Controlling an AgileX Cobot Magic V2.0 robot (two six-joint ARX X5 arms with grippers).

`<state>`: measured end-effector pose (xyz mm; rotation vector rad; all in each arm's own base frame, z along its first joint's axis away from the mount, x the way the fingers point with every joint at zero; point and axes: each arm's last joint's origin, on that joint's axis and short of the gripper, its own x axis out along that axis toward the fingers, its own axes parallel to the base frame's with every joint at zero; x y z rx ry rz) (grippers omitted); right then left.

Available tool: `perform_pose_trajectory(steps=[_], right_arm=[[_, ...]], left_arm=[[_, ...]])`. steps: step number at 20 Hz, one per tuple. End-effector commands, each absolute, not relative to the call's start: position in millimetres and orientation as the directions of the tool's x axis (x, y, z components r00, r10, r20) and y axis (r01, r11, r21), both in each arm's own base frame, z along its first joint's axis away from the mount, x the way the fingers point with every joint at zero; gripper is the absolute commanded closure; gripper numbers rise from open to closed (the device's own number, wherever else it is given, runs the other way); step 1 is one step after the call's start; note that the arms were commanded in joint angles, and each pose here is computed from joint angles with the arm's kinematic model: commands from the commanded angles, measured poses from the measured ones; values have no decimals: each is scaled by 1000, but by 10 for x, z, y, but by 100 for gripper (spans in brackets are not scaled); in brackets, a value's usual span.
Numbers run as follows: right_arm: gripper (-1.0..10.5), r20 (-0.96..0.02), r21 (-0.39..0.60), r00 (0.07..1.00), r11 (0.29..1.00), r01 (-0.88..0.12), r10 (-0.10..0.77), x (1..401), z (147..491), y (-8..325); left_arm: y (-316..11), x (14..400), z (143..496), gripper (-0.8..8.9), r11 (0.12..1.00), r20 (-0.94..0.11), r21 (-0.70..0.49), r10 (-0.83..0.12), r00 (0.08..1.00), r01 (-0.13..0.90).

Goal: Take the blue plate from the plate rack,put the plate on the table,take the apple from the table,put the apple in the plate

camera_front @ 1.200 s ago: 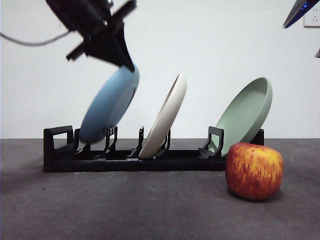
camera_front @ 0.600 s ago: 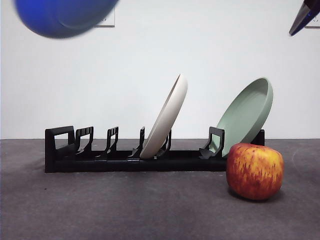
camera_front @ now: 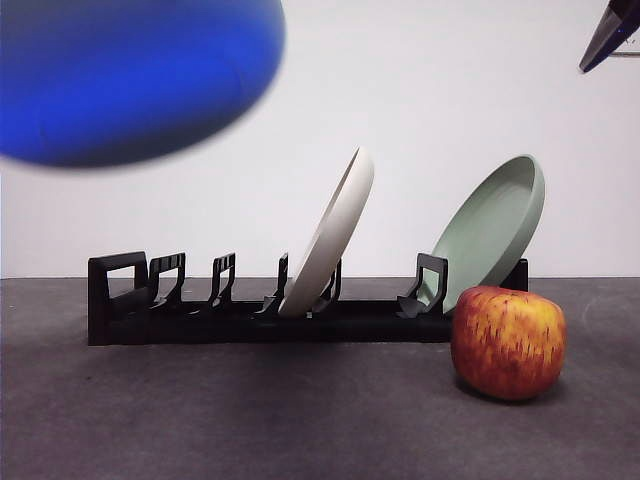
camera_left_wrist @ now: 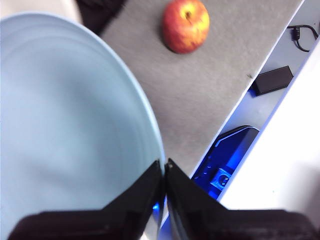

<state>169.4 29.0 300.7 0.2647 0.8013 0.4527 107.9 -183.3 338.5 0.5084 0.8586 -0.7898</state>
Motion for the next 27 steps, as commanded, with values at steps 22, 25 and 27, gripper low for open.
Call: perform_pose_trajectory(steps=[22, 25, 27], right_arm=[[331, -630, 335, 613, 879, -340, 477, 1698, 3019, 315], [280, -638, 313, 610, 882, -353, 471, 1705, 3012, 370], [281, -660, 289, 598, 888, -358, 455, 1730, 2985, 438]], left_arm=[[-2611, 1310, 2107, 430, 562, -844, 259, -263, 467, 785], [-2538, 1298, 2667, 431, 637, -730, 262, -360, 580, 725], [-2397, 1256, 3083, 432, 694, -638, 233, -420, 646, 681]])
